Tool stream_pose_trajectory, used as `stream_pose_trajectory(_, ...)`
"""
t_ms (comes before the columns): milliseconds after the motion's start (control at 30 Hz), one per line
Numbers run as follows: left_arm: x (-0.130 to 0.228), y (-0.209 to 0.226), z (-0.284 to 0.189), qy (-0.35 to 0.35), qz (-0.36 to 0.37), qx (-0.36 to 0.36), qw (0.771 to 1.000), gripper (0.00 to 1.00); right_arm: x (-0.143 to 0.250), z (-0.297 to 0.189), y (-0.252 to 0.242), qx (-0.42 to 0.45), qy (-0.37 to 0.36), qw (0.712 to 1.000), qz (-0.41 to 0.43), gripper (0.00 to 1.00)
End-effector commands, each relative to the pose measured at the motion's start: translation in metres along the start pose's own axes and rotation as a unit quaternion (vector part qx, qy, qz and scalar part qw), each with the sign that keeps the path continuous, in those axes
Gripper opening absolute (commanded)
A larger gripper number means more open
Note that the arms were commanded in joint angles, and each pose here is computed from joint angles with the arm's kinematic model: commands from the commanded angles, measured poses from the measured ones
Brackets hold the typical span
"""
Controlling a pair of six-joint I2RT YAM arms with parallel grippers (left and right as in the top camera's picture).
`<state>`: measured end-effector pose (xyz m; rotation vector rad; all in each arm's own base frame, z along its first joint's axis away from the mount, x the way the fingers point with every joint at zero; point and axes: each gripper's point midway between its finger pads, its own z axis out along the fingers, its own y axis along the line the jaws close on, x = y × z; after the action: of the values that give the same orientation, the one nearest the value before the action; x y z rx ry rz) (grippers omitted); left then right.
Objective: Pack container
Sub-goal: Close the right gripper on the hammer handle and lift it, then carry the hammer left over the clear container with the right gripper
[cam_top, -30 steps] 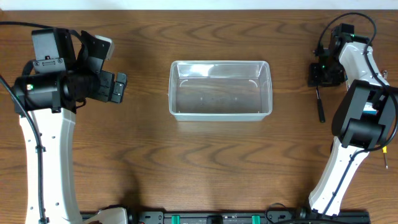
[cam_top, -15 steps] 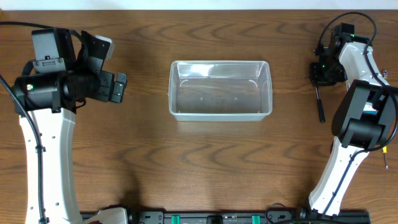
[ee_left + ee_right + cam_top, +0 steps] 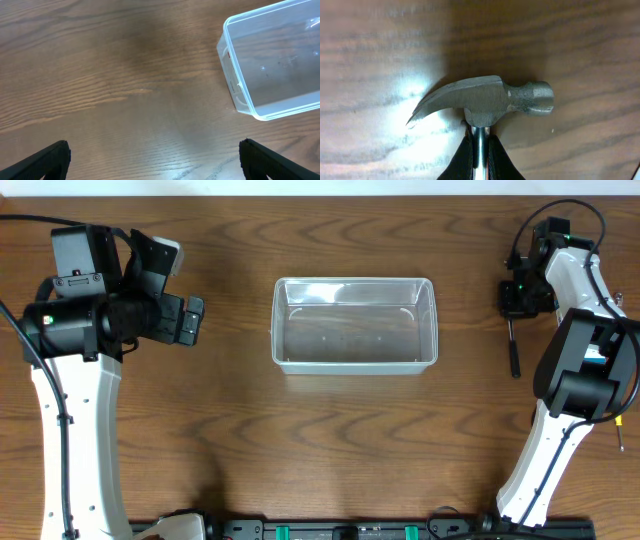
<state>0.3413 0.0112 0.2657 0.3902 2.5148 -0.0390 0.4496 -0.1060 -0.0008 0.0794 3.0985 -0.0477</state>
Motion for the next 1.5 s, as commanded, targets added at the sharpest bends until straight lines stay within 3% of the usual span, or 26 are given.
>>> stream_pose_trajectory(0, -0.001, 0.000, 0.001, -0.002, -0.004, 0.005, 1.000, 0.98, -0.003, -0.013, 0.007, 0.004, -0.004, 0.999, -0.031, 0.01)
stream_pose_trajectory(367, -0.001, 0.000, 0.001, -0.002, -0.004, 0.005, 1.000, 0.98, -0.029, -0.132, 0.054, 0.017, -0.104, 0.984, -0.144, 0.01)
stream_pose_trajectory(733, -0.001, 0.000, 0.001, -0.002, -0.004, 0.005, 1.000, 0.98, -0.003, -0.253, 0.159, 0.020, -0.224, 0.923, -0.312, 0.01)
stream_pose_trajectory(1000, -0.001, 0.000, 0.001, -0.002, -0.004, 0.005, 1.000, 0.98, 0.063, -0.260, 0.272, -0.064, -0.199, 0.841, -0.499, 0.01)
stream_pose_trajectory(1233, -0.001, 0.000, 0.001, -0.002, -0.004, 0.005, 1.000, 0.98, 0.090, -0.260, 0.320, -0.070, -0.200, 0.781, -0.588, 0.01)
stream_pose_trajectory(1467, -0.001, 0.000, 0.001, -0.002, -0.004, 0.005, 1.000, 0.98, 0.090, -0.251, 0.336, -0.079, -0.199, 0.767, -0.605, 0.01)
